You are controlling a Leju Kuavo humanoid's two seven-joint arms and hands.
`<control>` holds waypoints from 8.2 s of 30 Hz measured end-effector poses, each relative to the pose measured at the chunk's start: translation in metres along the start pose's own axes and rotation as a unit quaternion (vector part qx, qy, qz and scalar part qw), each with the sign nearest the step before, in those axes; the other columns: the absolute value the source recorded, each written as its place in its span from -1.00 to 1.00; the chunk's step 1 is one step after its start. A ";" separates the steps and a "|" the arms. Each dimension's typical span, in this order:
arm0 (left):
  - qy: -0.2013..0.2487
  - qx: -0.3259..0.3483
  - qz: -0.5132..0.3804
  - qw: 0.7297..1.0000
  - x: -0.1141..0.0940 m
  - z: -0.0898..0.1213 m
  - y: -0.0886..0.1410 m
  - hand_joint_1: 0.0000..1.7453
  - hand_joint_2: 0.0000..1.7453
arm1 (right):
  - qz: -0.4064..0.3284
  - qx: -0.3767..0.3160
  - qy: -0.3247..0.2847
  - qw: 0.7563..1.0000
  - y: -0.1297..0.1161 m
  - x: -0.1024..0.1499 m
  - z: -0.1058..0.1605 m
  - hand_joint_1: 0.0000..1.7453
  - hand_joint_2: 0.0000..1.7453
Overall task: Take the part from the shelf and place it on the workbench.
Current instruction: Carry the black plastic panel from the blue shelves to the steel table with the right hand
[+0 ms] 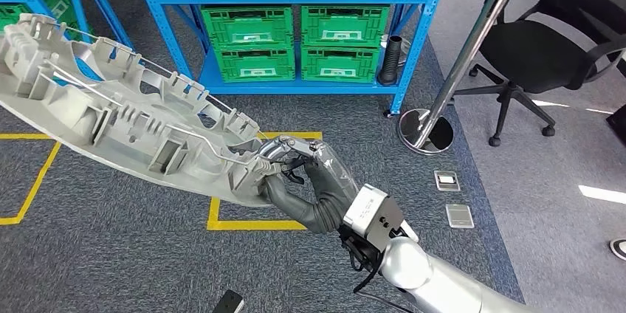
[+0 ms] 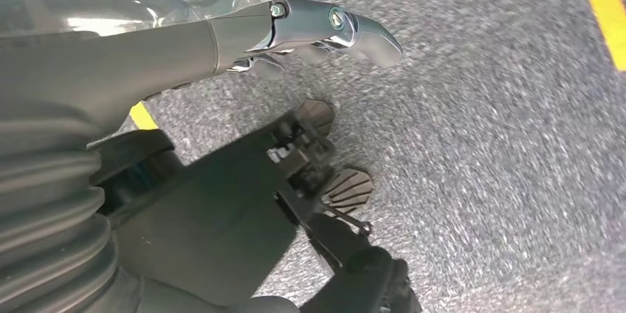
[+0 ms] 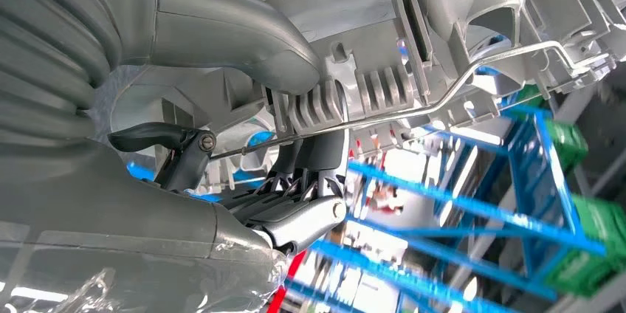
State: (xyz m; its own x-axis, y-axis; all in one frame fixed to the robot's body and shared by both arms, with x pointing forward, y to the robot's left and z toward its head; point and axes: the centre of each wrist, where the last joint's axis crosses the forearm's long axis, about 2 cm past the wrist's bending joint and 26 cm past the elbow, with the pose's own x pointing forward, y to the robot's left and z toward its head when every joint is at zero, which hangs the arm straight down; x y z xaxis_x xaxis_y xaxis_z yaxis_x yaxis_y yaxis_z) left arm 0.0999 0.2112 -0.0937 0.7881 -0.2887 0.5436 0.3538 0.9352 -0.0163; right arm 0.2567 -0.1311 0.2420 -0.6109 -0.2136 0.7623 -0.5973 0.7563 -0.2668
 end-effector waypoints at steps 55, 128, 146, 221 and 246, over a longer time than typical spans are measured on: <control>0.002 0.000 -0.003 1.000 -0.004 0.001 -0.002 -1.00 1.00 | -0.022 -0.016 0.031 0.999 0.003 -0.001 0.015 1.00 1.00; -0.002 0.012 0.006 1.000 -0.009 0.003 -0.003 -1.00 1.00 | -0.016 -0.053 0.055 0.997 -0.007 -0.002 0.030 1.00 1.00; 0.003 0.015 0.005 1.000 -0.011 0.004 -0.001 -1.00 1.00 | -0.016 -0.051 0.050 0.997 -0.007 -0.002 0.029 1.00 1.00; 0.002 0.003 -0.046 0.999 -0.002 0.000 0.025 -1.00 1.00 | -0.004 -0.064 0.062 0.996 -0.006 -0.006 0.028 1.00 1.00; 0.002 0.005 -0.033 0.999 -0.011 0.003 0.017 -1.00 1.00 | -0.013 -0.054 0.060 0.997 -0.006 -0.006 0.026 1.00 1.00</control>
State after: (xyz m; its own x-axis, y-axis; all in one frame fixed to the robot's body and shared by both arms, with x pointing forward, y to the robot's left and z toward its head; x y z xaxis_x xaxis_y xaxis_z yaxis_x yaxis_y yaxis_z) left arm 0.0958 0.2308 -0.0974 0.7657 -0.3506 0.5392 0.4002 0.9160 0.0274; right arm 0.2506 -0.1505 0.2243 -0.5257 -0.1636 0.8348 -0.5494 0.8145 -0.1864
